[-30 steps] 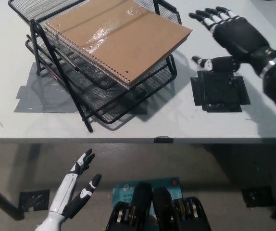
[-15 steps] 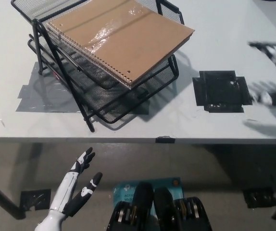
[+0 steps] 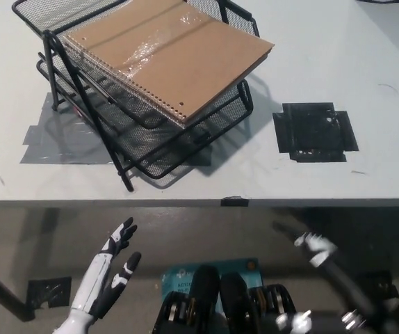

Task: A person hands a notebook to the robot and the robot grabs it with its right hand and places it in the file tray kept in the centre of the desk infront of it.

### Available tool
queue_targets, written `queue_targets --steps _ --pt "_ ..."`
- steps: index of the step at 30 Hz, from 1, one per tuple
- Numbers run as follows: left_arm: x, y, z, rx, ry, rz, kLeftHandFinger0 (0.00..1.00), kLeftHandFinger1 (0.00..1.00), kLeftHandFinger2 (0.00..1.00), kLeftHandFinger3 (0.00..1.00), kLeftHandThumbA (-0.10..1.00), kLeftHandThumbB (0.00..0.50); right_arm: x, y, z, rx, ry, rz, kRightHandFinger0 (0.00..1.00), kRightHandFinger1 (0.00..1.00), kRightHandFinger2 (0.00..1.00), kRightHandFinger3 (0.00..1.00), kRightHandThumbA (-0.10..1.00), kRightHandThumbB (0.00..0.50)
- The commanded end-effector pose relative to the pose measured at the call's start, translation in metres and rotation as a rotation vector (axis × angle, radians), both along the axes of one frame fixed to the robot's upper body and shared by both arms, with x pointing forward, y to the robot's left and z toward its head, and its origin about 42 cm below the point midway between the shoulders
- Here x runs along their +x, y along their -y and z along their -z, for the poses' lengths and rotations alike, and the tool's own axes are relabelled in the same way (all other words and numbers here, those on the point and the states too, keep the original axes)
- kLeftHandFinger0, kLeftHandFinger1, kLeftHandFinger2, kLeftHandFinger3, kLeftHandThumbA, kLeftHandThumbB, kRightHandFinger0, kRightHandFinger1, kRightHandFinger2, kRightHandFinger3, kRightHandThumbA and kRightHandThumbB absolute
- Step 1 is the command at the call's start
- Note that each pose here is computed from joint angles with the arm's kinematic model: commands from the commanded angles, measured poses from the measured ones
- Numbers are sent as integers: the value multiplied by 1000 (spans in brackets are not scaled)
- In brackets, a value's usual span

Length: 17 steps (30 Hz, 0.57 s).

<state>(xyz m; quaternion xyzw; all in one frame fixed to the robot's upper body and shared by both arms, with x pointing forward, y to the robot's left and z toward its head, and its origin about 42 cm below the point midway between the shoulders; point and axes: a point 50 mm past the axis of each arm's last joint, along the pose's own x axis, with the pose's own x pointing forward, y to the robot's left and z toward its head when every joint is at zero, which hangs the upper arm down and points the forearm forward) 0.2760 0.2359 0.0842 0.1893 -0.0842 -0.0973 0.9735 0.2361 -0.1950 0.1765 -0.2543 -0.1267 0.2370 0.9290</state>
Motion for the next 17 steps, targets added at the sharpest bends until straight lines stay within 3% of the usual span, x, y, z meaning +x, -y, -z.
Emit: queue_targets --steps 1,3,17 --pt "-10 -3 -14 -23 91 40 1000 1000 1000 1000 973 334 2 -10 28 132 13 191 1000 1000 1000 1000 962 310" --pt "-10 -7 -13 -25 89 30 1000 1000 1000 1000 961 335 8 -16 38 117 -26 186 1000 1000 1000 1000 897 300" --pt "-30 -10 1 -36 76 -6 1000 1000 1000 1000 959 310 -4 -22 59 30 -86 125 1000 1000 1000 1000 815 258"
